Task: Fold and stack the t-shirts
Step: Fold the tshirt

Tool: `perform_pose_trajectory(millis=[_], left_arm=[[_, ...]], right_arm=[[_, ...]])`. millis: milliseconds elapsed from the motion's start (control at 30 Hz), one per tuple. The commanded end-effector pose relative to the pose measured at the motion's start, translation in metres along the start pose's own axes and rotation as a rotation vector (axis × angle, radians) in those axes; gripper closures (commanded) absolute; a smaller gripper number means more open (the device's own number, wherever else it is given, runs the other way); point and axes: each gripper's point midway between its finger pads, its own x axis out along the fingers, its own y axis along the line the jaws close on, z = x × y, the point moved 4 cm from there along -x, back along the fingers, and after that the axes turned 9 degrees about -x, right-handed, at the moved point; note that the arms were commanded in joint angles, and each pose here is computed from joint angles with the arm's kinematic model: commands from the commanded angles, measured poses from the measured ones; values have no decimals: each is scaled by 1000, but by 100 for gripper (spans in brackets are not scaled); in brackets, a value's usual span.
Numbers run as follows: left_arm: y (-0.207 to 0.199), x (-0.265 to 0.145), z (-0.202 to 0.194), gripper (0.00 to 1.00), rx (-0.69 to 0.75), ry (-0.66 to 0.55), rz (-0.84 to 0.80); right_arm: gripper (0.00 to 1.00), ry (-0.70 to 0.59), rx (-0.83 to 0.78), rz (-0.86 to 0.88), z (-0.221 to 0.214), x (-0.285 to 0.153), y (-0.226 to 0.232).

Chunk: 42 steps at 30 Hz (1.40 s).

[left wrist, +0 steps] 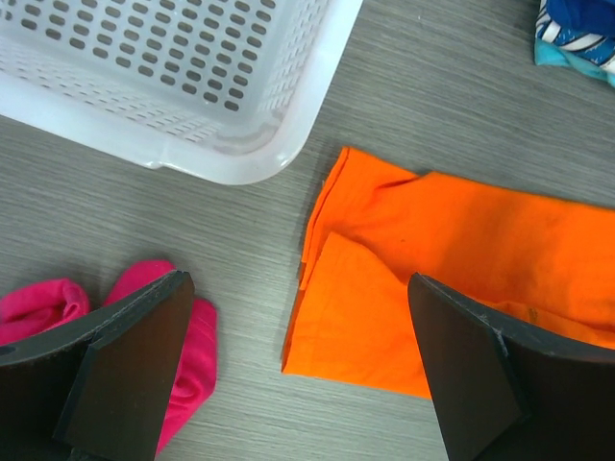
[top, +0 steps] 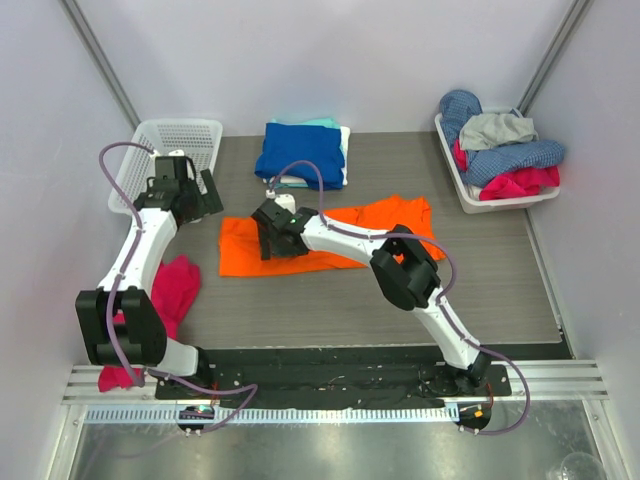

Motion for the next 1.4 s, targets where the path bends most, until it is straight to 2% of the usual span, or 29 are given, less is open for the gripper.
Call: perform_pose_trajectory(millis=[0,167,300,367,400,567,667,800,833,933,1033,1067,1167,1200,1233,1367], left_arm=[[-3,-12,6,0,-14,-35,-42],[-2,-10,2,0,-15,-25,-45],[0,-9,-2,0,-11,-20,-41],[1,-9,-4,0,-12,-18,-38],[0,-9,-4,0,-12,-18,-41],[0,-9,-7,0,-14,-7,-50],[-3,-9,-9,0,-13,1,-74],[-16,-8,-13,0,-3,32,-154],[-24,-10,-15,0,9,47,-203],[-67,-15,-21,0,104,69,-355],[-115,-16,-41,0,224,123,-480],[-144,-25,-45,0,277,130,-557],[-199,-22,-66,0,360,195,-691],[-210,-6,-83,0,379,254,-692],[-229,-9,-78,0,394,242,-734],[-281,9,-112,0,471,314,-811]], right_arm=[[25,25,-52,50,-10,-3,4],[25,119,-88,62,-50,-23,-8],[25,222,-116,41,-98,-39,-31],[25,225,-113,53,-105,-57,-35],[25,268,-118,34,-124,-59,-46],[25,328,-105,22,-157,-94,-74],[25,320,-93,-2,-169,-121,-94],[25,189,-55,-37,-143,-162,-106],[24,117,-33,-75,-129,-180,-116],[25,-95,106,-129,-90,-218,-132],[26,-227,263,-167,-70,-240,-154],[26,-287,310,-180,-66,-252,-166],[26,-366,424,-203,-60,-268,-189],[26,-387,452,-211,-57,-272,-195],[26,-397,469,-219,-58,-276,-199],[26,-429,488,-227,-58,-288,-206]])
